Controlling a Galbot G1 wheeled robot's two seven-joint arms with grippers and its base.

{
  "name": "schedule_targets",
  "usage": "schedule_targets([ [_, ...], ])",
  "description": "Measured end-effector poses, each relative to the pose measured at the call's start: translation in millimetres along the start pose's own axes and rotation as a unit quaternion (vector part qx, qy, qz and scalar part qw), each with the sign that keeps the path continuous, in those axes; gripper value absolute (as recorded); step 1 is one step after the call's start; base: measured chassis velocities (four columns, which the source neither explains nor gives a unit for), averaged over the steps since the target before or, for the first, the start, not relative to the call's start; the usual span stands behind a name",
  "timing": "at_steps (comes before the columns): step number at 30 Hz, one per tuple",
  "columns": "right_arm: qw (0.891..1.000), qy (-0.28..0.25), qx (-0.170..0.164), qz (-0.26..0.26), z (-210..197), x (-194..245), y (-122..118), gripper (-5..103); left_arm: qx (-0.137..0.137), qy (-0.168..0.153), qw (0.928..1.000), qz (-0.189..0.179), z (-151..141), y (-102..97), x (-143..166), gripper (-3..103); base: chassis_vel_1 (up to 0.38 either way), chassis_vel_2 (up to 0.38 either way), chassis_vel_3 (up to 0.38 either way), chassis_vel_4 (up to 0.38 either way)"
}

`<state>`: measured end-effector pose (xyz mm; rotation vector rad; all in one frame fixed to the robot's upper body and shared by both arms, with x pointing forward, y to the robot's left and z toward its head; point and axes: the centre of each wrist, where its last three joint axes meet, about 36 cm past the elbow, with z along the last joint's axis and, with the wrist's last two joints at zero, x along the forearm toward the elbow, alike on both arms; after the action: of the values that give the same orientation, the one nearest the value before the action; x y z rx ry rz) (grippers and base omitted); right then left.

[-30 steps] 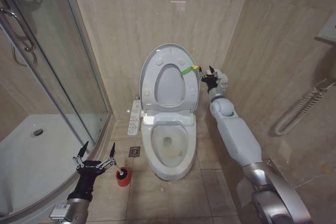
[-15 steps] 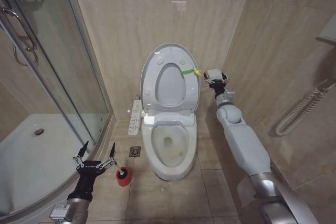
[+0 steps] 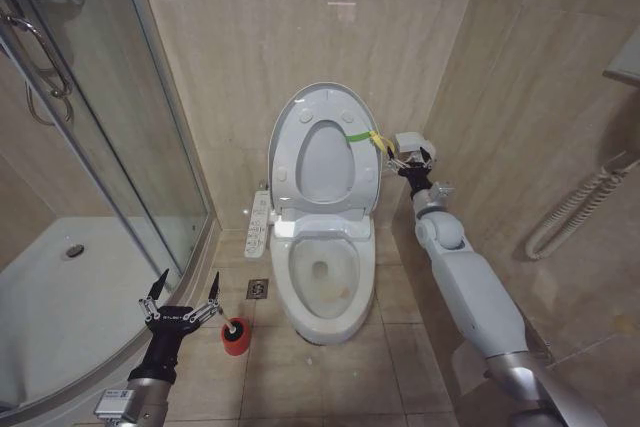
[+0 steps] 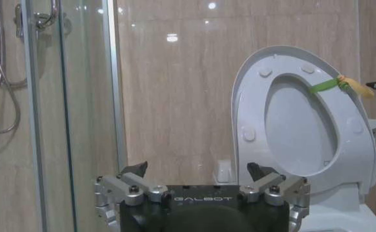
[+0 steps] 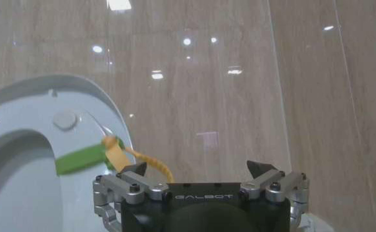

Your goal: Open the toilet lid, clean the toilet bowl with a toilet brush, close the toilet lid, and flush.

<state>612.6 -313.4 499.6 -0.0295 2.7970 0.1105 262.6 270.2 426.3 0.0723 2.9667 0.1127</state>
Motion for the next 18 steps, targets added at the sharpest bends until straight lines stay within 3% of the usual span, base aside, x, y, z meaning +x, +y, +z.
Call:
schedule_targets([
  [9, 1.000, 0.024, -0.002, -0.001, -24, 33, -3, 100, 0.000, 0.000, 1.0000, 0.000, 0, 0.0, 0, 100, 0.000, 0.000, 0.000, 0.000],
  [18, 0.998, 0.059, 0.000, 0.005, -20, 114, 9, 100, 0.000, 0.000, 1.0000, 0.000, 0, 0.0, 0, 100, 0.000, 0.000, 0.000, 0.000],
])
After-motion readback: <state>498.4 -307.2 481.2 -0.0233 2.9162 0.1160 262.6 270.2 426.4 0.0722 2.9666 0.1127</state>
